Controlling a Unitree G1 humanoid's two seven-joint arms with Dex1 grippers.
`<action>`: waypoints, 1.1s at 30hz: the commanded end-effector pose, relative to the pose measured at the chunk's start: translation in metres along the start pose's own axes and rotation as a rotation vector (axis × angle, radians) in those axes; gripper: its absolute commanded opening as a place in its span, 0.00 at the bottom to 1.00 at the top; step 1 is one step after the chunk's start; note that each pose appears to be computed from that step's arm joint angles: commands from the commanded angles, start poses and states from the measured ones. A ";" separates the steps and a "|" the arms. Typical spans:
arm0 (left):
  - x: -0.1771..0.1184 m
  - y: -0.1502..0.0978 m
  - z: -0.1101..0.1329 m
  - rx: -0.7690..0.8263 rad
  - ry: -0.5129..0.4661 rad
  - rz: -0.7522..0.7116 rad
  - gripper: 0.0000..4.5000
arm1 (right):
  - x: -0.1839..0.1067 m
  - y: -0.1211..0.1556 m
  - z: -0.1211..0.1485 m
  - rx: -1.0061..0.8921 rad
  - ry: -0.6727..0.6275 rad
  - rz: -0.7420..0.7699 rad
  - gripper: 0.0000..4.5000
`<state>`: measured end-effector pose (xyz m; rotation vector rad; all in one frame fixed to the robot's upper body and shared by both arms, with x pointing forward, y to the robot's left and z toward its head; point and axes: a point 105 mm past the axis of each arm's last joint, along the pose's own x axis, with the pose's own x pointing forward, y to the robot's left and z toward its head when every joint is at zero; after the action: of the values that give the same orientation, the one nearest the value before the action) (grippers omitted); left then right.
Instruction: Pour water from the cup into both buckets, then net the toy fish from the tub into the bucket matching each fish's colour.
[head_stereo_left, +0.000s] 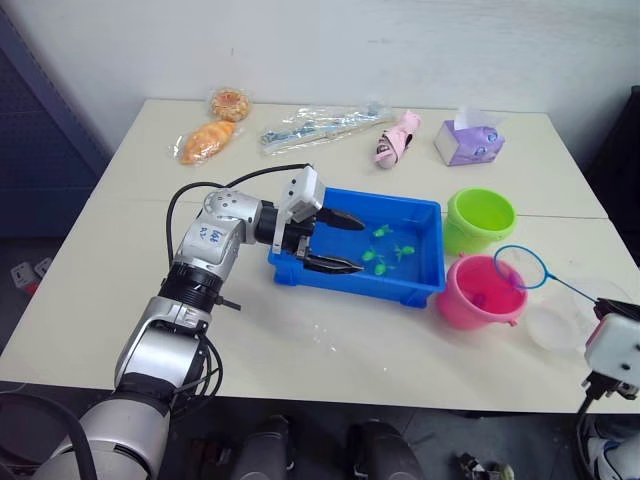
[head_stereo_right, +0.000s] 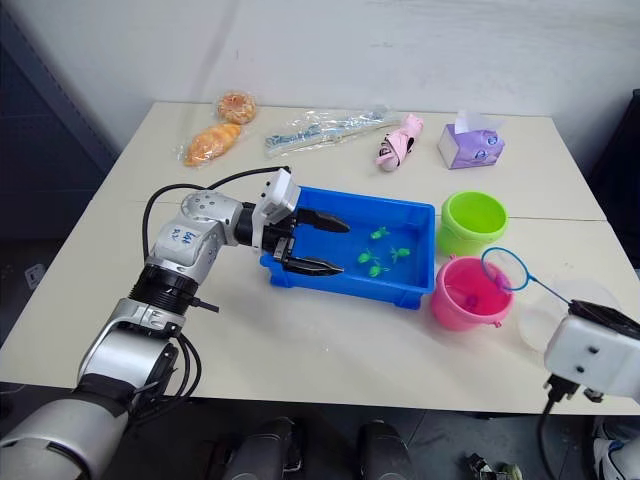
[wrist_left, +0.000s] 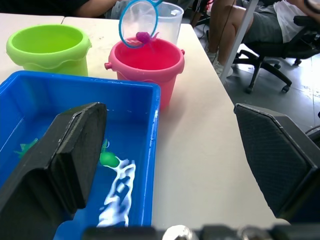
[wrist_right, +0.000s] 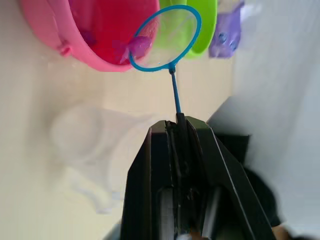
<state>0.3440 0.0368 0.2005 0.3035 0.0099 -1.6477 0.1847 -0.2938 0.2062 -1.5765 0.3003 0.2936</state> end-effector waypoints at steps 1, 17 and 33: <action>-0.005 0.002 0.010 0.038 -0.011 0.015 0.97 | -0.003 -0.007 -0.008 -0.183 0.001 -0.048 0.00; -0.037 0.002 -0.011 -0.013 0.062 0.149 0.97 | 0.053 -0.052 0.047 0.840 -0.432 -0.052 0.00; -0.068 -0.021 -0.008 -0.025 0.099 0.307 0.97 | 0.140 -0.072 0.053 -0.107 -0.344 0.111 0.00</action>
<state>0.3399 0.0979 0.1850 0.3405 0.1163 -1.3785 0.3235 -0.2455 0.2148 -1.3446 0.1392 0.5777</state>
